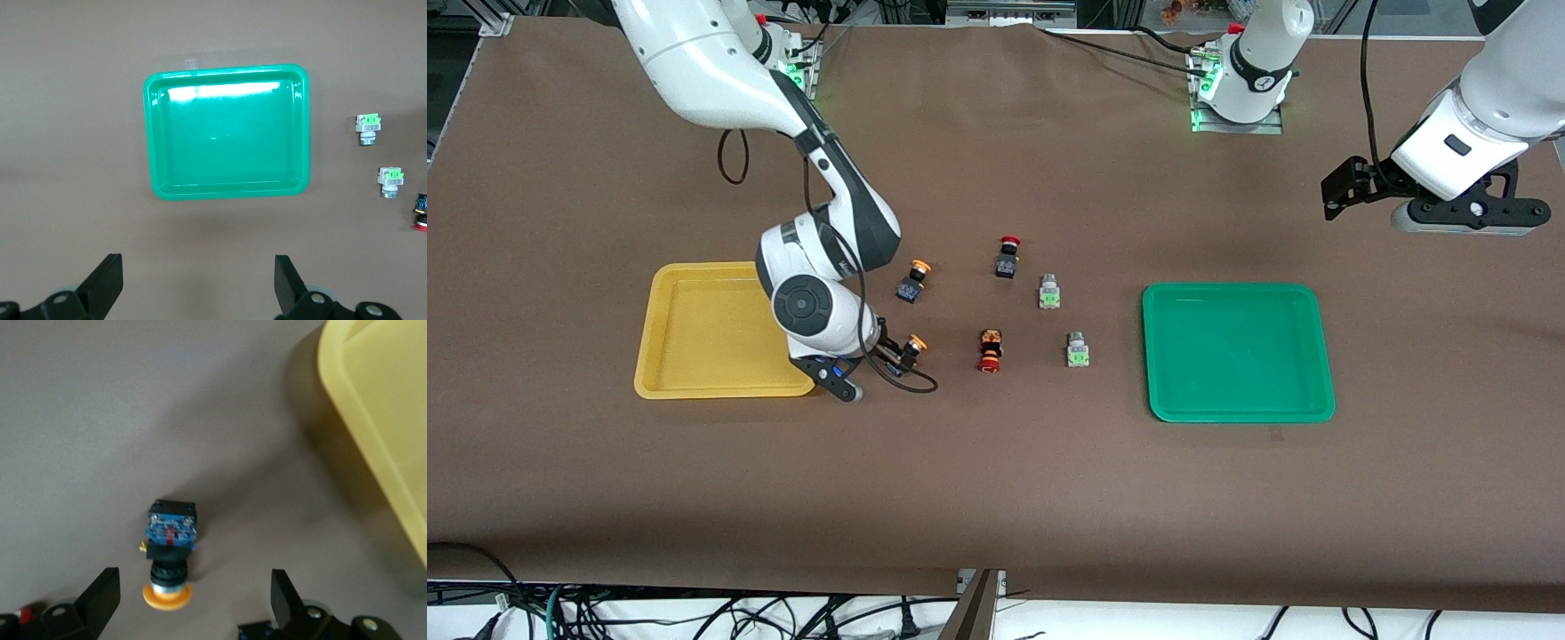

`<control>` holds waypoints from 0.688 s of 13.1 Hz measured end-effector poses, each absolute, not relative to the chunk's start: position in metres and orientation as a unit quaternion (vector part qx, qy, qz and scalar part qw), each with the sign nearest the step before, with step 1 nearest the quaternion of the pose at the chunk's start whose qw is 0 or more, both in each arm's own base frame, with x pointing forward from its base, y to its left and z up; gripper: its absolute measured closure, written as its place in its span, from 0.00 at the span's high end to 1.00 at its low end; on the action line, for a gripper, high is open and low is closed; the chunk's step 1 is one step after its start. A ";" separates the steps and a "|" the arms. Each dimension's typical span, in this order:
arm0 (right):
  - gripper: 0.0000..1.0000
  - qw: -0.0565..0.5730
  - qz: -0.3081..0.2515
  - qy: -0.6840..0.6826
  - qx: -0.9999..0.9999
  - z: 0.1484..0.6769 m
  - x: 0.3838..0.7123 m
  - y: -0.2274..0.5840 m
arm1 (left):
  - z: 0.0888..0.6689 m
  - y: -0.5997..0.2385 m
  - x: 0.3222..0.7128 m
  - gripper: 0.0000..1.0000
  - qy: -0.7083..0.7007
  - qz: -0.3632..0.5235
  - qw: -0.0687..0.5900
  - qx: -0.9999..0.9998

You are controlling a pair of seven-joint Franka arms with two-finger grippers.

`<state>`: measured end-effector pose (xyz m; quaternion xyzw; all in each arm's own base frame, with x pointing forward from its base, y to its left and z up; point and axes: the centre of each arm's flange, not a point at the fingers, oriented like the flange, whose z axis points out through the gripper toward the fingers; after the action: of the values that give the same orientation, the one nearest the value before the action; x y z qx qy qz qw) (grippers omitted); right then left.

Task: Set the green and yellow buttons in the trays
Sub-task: 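Grasp the black orange-based button with the right gripper and lift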

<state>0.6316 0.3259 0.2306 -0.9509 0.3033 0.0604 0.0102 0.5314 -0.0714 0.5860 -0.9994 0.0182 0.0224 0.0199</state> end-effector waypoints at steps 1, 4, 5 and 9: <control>1.00 0.016 0.053 0.313 -0.948 0.221 0.634 0.329 | 0.586 -0.071 0.532 1.00 0.018 0.022 0.020 -0.999; 1.00 0.022 0.045 0.334 -0.941 0.200 0.628 0.345 | 0.586 -0.071 0.532 1.00 0.018 0.023 0.020 -0.999; 1.00 0.020 0.047 0.336 -0.940 0.197 0.626 0.347 | 0.586 -0.071 0.532 1.00 0.018 0.023 0.020 -0.999; 0.96 0.011 0.054 0.338 -0.939 0.180 0.624 0.344 | 0.586 -0.071 0.532 1.00 0.018 0.023 0.020 -0.999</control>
<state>0.6241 0.3445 0.1804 -0.9395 0.3382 0.0540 0.0110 0.5317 -0.0713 0.5857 -0.9994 0.0184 0.0227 0.0199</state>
